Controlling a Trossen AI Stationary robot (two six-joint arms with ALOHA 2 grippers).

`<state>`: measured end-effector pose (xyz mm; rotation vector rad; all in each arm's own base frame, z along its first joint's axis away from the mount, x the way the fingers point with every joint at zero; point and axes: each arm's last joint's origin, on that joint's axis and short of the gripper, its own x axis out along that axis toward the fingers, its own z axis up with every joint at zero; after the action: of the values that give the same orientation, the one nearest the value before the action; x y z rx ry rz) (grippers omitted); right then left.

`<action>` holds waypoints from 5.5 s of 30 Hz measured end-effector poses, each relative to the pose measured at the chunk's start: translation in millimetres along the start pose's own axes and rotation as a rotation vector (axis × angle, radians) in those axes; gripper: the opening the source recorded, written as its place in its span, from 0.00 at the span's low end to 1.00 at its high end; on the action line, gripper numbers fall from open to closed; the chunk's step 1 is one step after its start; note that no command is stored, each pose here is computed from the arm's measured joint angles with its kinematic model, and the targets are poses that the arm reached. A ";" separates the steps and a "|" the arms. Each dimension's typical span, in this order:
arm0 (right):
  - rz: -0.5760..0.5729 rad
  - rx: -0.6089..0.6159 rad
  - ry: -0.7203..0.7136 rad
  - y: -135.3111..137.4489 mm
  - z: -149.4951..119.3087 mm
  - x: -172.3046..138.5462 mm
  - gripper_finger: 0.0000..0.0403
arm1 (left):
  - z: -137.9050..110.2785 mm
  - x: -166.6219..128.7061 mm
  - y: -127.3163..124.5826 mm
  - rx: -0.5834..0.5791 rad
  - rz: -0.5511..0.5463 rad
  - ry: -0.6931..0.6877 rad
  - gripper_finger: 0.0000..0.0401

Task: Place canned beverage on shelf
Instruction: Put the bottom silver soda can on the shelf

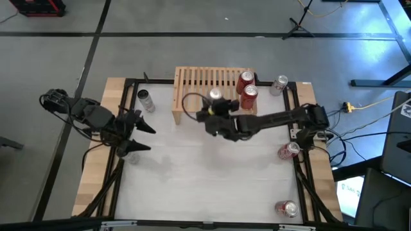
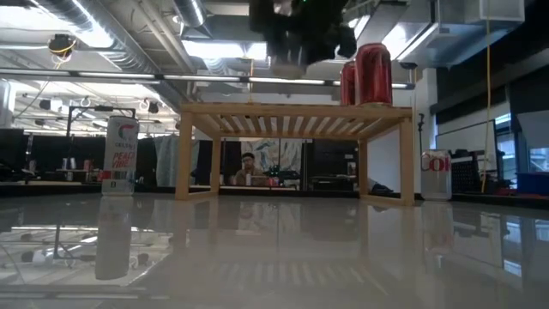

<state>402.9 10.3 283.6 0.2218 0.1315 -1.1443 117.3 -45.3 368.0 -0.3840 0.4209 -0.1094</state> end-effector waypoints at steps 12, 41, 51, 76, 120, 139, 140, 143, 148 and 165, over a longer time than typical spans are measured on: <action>-0.121 -0.003 0.036 -16.2 -11.8 47.8 0.70 | 0.2 0.2 0.2 0.000 0.002 -0.002 0.87; -0.200 0.036 0.097 -35.5 -15.9 71.5 0.85 | 0.3 0.3 -0.1 -0.001 -0.006 0.001 0.87; -0.176 0.005 0.078 -27.5 4.3 70.2 0.85 | 0.1 0.4 -0.3 -0.001 -0.010 0.004 0.87; -0.175 -0.131 0.135 -25.1 68.2 52.6 0.71 | 0.1 0.4 0.0 -0.004 0.001 -0.002 0.87; -0.188 -0.039 0.190 -38.1 69.9 71.8 0.73 | 0.3 0.5 0.2 0.024 0.008 -0.006 0.87; -0.121 -0.045 0.238 -35.6 73.0 70.7 0.82 | 0.5 0.4 0.5 0.025 0.017 -0.012 0.87; -0.109 -0.042 0.250 -35.9 77.9 68.9 0.82 | 0.5 0.4 0.5 0.025 0.017 -0.012 0.87; -0.075 -0.019 0.271 -38.3 97.3 63.6 0.82 | 0.5 0.4 0.5 0.025 0.017 -0.012 0.87; 0.025 0.040 0.356 -44.5 129.4 56.0 0.82 | 0.5 0.4 0.5 0.025 0.017 -0.012 0.87; 0.105 0.131 0.606 -62.7 140.2 65.0 0.83 | 0.4 0.4 0.5 0.025 0.016 -0.010 0.87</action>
<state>371.0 -105.9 398.9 0.6824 0.5740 -0.9529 117.9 -44.8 368.0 -0.3569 0.4121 -0.0974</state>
